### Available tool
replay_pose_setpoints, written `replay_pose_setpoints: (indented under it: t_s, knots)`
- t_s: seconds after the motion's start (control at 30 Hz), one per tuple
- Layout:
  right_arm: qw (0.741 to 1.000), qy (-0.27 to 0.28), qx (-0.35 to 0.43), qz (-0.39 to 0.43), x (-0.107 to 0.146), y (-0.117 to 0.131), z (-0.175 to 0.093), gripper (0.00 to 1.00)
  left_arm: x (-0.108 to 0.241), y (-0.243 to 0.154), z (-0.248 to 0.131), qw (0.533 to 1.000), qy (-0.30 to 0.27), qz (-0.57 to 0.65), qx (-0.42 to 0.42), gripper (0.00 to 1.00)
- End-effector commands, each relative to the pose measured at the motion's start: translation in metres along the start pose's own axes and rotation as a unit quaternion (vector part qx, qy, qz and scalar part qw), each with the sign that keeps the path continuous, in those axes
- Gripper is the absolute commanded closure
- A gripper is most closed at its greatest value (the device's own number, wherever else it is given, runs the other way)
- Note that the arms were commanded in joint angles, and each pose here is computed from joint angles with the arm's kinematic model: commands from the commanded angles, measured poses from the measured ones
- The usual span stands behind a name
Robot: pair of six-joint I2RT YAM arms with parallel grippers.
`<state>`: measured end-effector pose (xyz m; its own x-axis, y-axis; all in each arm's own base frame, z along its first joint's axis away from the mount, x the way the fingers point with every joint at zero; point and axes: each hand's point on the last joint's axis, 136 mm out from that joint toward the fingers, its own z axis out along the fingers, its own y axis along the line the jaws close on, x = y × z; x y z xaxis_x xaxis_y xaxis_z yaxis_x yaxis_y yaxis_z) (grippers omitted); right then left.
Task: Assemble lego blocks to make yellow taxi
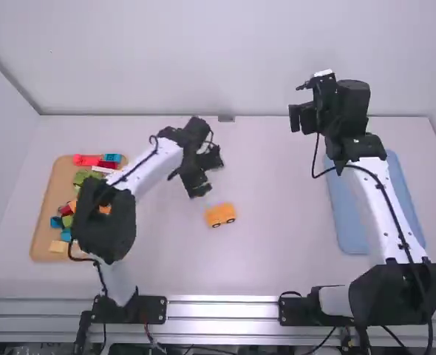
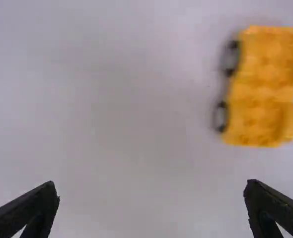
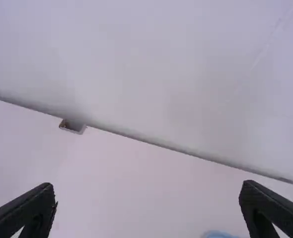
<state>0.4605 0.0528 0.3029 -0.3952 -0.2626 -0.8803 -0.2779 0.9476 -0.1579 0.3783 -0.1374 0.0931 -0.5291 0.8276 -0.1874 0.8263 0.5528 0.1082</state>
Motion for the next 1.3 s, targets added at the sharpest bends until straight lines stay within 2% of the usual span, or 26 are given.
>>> replay_pose_setpoints:
  t_s: [0.0,0.03,0.1,0.13,0.17,0.33,0.53,0.7,0.83,0.93,1.0,1.1,1.27]
  knots:
    - [1.0,-0.011,0.0,-0.001,-0.011,-0.001,-0.001,0.01,0.018,0.047,-0.033,0.988,-0.034,-0.144,-0.047,0.01]
    - [1.0,-0.011,0.0,-0.001,-0.011,-0.001,-0.001,0.02,0.019,0.05,-0.034,0.987,-0.036,-0.151,-0.049,0.01]
    - [1.0,-0.012,0.0,-0.001,-0.011,-0.001,-0.001,0.01,0.048,0.091,-0.044,0.951,-0.052,-0.293,-0.082,0.01]
    - [1.0,-0.012,0.0,-0.001,-0.011,-0.001,-0.001,0.01,0.05,0.094,-0.044,0.949,-0.052,-0.3,-0.084,0.01]
    - [1.0,-0.012,0.0,-0.001,-0.011,-0.001,-0.001,0.01,0.079,0.115,-0.048,0.916,-0.043,-0.384,-0.106,0.01]
    - [1.0,-0.012,0.0,-0.001,-0.011,-0.001,-0.001,0.01,0.165,0.152,-0.059,0.801,-0.006,-0.577,-0.162,0.01]
    - [1.0,-0.012,0.001,-0.001,-0.012,-0.001,-0.001,0.02,0.218,0.164,-0.067,0.733,0.002,-0.659,-0.17,0.01]
    - [1.0,-0.015,0.001,-0.001,-0.013,-0.001,-0.002,0.02,0.278,0.175,-0.08,0.651,0.002,-0.736,-0.186,0.01]
    - [1.0,-0.015,0.001,-0.001,-0.013,-0.001,-0.002,0.01,0.33,0.17,-0.088,0.592,0.017,-0.783,-0.192,0.01]
    - [1.0,-0.015,0.001,-0.001,-0.013,-0.001,-0.002,0.01,0.355,0.161,-0.09,0.554,0.02,-0.813,-0.176,0.01]
    - [1.0,-0.015,0.001,-0.001,-0.013,-0.001,-0.002,0.01,0.362,0.16,-0.088,0.549,-0.003,-0.823,-0.148,0.01]
    - [1.0,-0.015,0.001,-0.001,-0.013,-0.001,-0.002,0.01,0.36,0.161,-0.086,0.581,-0.037,-0.806,-0.105,0.01]
    - [1.0,-0.015,0.001,-0.001,-0.013,-0.001,-0.001,0.01,0.363,0.154,-0.073,0.582,-0.008,-0.807,-0.099,0.03]
